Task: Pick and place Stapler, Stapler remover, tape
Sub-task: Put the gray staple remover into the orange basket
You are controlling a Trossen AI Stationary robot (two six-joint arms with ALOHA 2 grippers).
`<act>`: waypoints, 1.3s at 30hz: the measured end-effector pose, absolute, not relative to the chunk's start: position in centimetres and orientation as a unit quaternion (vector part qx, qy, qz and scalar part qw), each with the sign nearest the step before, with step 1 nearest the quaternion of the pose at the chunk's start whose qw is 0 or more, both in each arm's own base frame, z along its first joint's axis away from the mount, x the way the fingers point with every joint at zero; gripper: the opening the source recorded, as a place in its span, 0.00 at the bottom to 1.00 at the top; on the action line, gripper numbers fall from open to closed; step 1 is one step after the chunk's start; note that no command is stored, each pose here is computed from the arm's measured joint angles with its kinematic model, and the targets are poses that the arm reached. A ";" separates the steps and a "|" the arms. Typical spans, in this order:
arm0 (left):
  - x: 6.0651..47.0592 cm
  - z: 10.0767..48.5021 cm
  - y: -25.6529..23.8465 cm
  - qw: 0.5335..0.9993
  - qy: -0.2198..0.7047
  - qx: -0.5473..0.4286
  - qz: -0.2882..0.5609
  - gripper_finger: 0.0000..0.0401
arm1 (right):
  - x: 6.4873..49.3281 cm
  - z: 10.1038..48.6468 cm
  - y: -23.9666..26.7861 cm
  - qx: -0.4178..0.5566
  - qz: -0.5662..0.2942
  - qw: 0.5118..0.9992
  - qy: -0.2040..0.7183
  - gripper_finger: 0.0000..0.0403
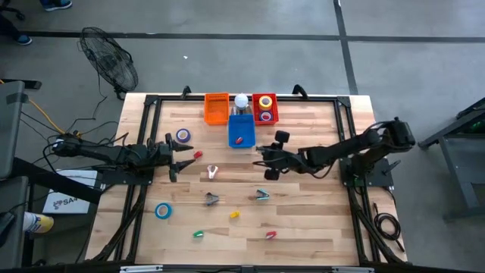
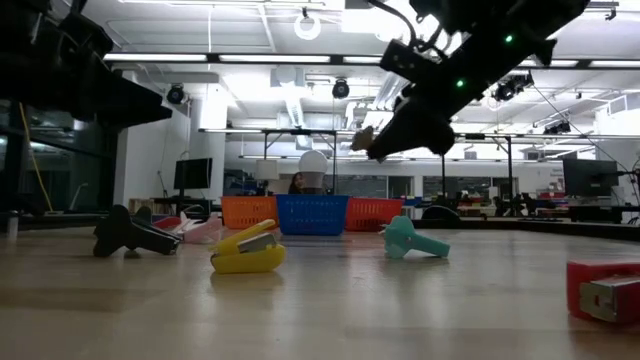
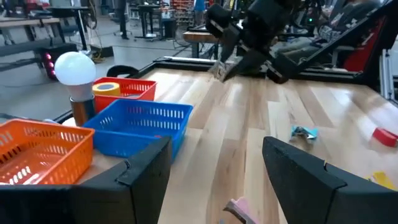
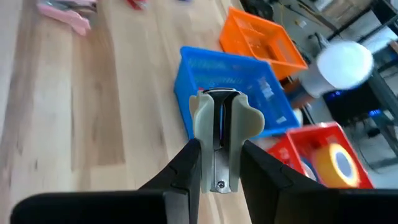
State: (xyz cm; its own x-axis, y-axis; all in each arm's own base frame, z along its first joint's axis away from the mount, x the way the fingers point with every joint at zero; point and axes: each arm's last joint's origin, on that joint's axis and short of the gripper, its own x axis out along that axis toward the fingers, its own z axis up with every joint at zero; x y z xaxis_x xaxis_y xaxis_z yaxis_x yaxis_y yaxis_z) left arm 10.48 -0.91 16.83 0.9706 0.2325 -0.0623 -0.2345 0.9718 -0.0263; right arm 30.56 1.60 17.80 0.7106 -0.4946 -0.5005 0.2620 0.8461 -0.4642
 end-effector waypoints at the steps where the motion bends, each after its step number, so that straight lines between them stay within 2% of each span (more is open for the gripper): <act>1: 10.5 16.9 -0.9 0.993 0.027 -0.013 0.118 0.61 | 30.9 17.6 1.5 -0.185 -0.200 0.911 0.311 0.19; 6: 11.1 17.6 -1.0 0.993 0.004 0.033 0.114 0.61 | 33.0 16.8 0.7 -0.191 -0.180 0.928 0.263 0.19; 13: 12.5 18.0 -1.3 0.989 -0.011 0.082 0.119 0.61 | 36.5 17.7 -1.0 -0.177 -0.149 0.949 0.214 0.19; 21: 15.7 19.2 -1.8 0.978 0.056 0.136 0.149 0.61 | 40.3 18.1 -2.0 -0.176 -0.101 0.958 0.205 0.19; 29: 19.0 19.9 -2.3 0.966 0.107 0.175 0.160 0.61 | 41.5 19.6 -2.0 -0.171 -0.080 0.962 0.196 0.19; 39: 22.1 20.0 -2.9 0.950 0.154 0.213 0.170 0.61 | 41.4 19.4 -1.8 -0.166 -0.063 0.963 0.202 0.19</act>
